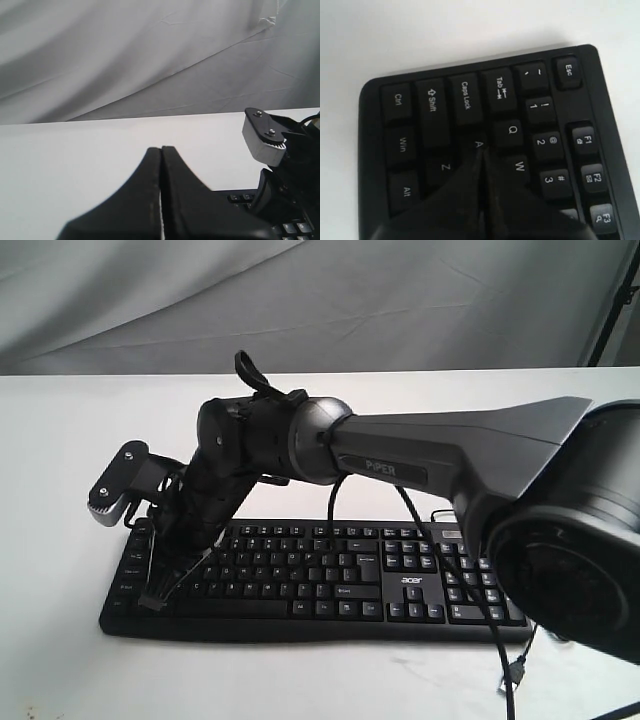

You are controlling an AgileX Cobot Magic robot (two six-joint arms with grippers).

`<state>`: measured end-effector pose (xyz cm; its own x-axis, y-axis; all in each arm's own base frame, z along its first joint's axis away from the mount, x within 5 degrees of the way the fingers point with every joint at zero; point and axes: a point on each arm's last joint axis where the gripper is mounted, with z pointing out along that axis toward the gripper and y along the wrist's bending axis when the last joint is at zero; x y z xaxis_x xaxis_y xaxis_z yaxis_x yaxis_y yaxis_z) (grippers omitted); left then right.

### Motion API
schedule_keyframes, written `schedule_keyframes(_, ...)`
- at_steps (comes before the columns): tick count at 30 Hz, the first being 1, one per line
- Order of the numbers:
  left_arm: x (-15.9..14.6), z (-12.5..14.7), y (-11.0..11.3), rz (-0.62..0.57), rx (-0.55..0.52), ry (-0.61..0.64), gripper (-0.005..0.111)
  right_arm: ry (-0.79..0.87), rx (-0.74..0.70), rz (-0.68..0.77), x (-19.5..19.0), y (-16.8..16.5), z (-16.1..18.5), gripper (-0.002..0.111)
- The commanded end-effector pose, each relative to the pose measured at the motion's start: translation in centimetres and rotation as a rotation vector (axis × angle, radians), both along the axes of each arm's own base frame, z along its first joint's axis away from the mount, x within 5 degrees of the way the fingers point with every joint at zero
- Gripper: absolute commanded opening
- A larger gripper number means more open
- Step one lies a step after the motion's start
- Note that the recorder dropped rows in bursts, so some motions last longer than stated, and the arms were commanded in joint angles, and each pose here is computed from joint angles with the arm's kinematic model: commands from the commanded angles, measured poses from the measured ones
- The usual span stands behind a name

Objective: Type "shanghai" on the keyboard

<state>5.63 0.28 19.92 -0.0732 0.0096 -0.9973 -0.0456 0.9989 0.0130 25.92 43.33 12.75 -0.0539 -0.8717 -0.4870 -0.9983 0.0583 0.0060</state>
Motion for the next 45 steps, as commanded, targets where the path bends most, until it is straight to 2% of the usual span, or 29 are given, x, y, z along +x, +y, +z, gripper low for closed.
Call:
schedule_keyframes(1, 0.0, 0.0, 0.0, -0.006, -0.002, -0.007, 0.000, 0.032, -0.022, 0.007, -0.3, -0.1, -1.1, 0.000)
schedule_keyframes(5, 0.0, 0.0, 0.0, -0.006, -0.002, -0.007, 0.000, 0.018, -0.016, 0.012, -0.3, -0.1, -0.5, 0.000)
schedule_keyframes(11, 0.0, 0.0, 0.0, -0.006, -0.002, -0.007, 0.000, -0.052, -0.013, 0.010, -0.3, -1.2, 3.5, 0.000)
schedule_keyframes(20, 0.0, 0.0, 0.0, -0.006, -0.002, -0.007, 0.000, -0.054, 0.002, -0.151, -0.4, -7.8, 3.4, 0.000)
schedule_keyframes(23, 0.0, 0.0, 0.0, -0.006, -0.002, -0.007, 0.000, -0.051, 0.014, -0.189, -0.5, -8.9, 2.8, 0.000)
schedule_keyframes(34, 0.0, 0.0, 0.0, -0.006, -0.002, -0.007, 0.000, -0.026, 0.037, -0.174, -0.4, -8.2, 0.3, 0.000)
schedule_keyframes(45, 0.0, 0.0, 0.0, -0.006, -0.002, -0.007, 0.000, -0.044, 0.041, -0.173, -0.2, -8.1, 0.0, 0.000)
